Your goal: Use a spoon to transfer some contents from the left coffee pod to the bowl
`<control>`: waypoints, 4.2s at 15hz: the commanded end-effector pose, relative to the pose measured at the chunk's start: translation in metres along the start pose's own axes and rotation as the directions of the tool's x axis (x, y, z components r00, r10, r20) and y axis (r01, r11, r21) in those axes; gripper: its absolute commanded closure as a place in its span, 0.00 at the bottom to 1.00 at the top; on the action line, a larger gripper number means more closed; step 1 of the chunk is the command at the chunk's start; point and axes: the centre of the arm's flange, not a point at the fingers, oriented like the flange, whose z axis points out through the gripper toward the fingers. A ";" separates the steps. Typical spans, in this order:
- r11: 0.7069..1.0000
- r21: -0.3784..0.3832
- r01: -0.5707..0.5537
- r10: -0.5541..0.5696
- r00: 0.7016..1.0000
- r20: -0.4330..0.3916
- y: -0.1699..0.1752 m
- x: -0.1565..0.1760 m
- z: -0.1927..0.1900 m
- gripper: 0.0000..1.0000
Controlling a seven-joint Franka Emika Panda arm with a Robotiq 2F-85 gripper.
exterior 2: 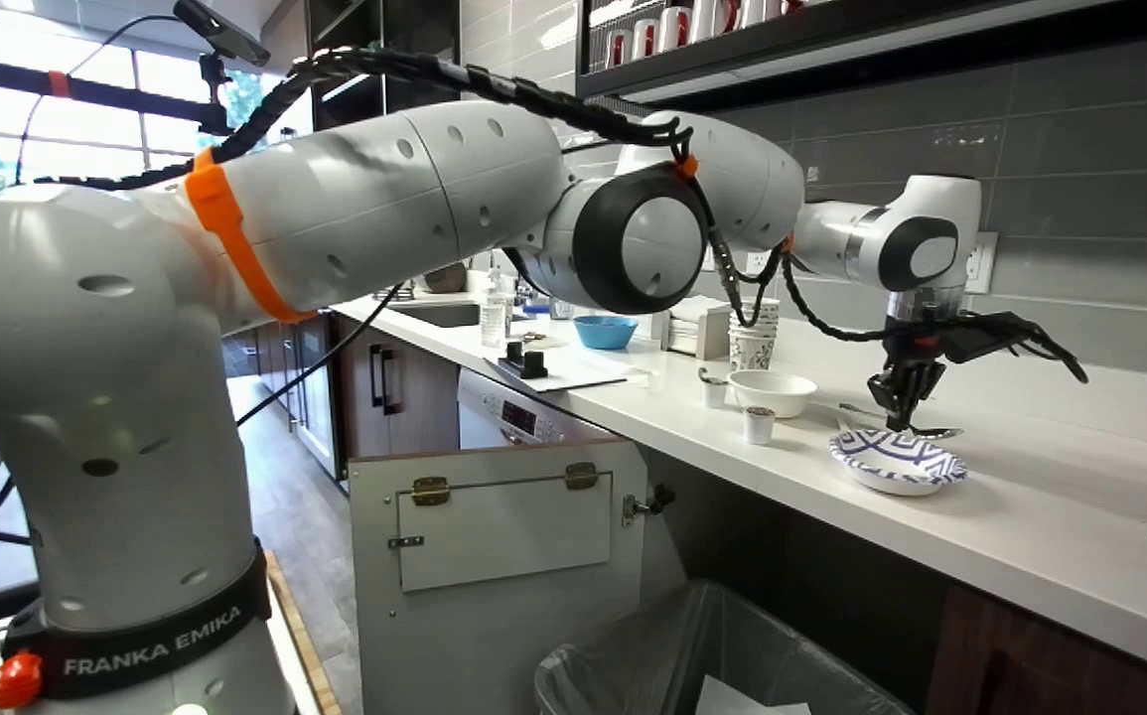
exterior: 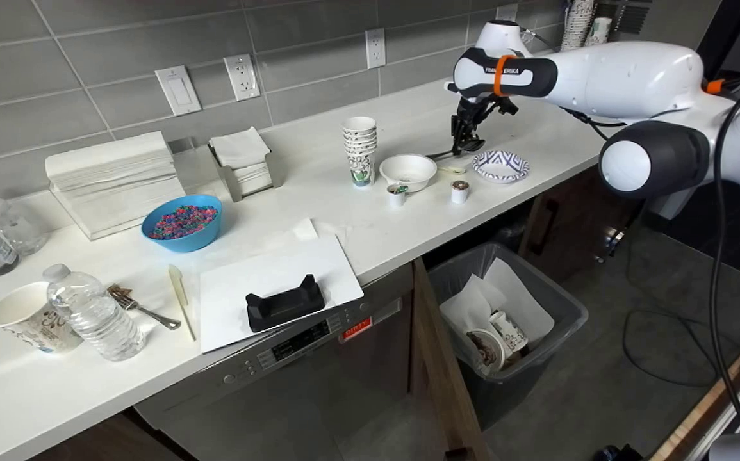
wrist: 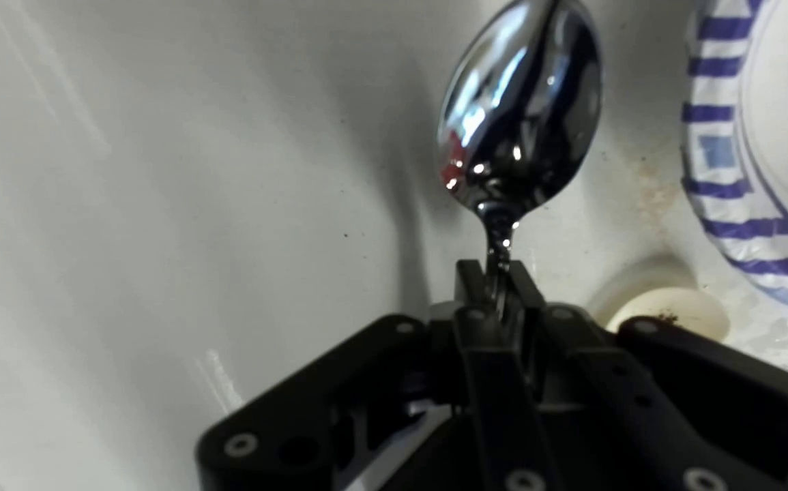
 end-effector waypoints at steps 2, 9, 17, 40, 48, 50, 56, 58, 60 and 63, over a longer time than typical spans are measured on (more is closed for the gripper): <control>0.999 0.032 0.007 -0.008 1.000 0.020 0.067 0.002 0.015 0.98; 0.998 0.064 0.004 -0.005 1.000 0.020 0.064 0.002 0.019 0.98; 0.997 0.074 -0.003 0.001 1.000 0.015 0.064 0.002 0.020 0.97; 0.896 -0.198 -0.397 0.386 0.918 -0.093 0.013 0.090 -0.094 0.00; 0.759 -0.241 -0.605 0.591 0.795 -0.137 -0.042 0.102 -0.144 0.00; 0.750 -0.209 -0.627 0.608 0.779 -0.156 -0.050 0.107 -0.149 0.00; 0.719 -0.207 -0.663 0.637 0.748 -0.186 0.020 0.125 -0.159 0.00; 0.712 -0.205 -0.671 0.644 0.741 -0.189 0.020 0.125 -0.160 0.00; 0.710 -0.203 -0.674 0.647 0.739 -0.189 0.019 0.125 -0.159 0.00; 0.709 -0.203 -0.675 0.648 0.738 -0.189 0.019 0.125 -0.159 0.00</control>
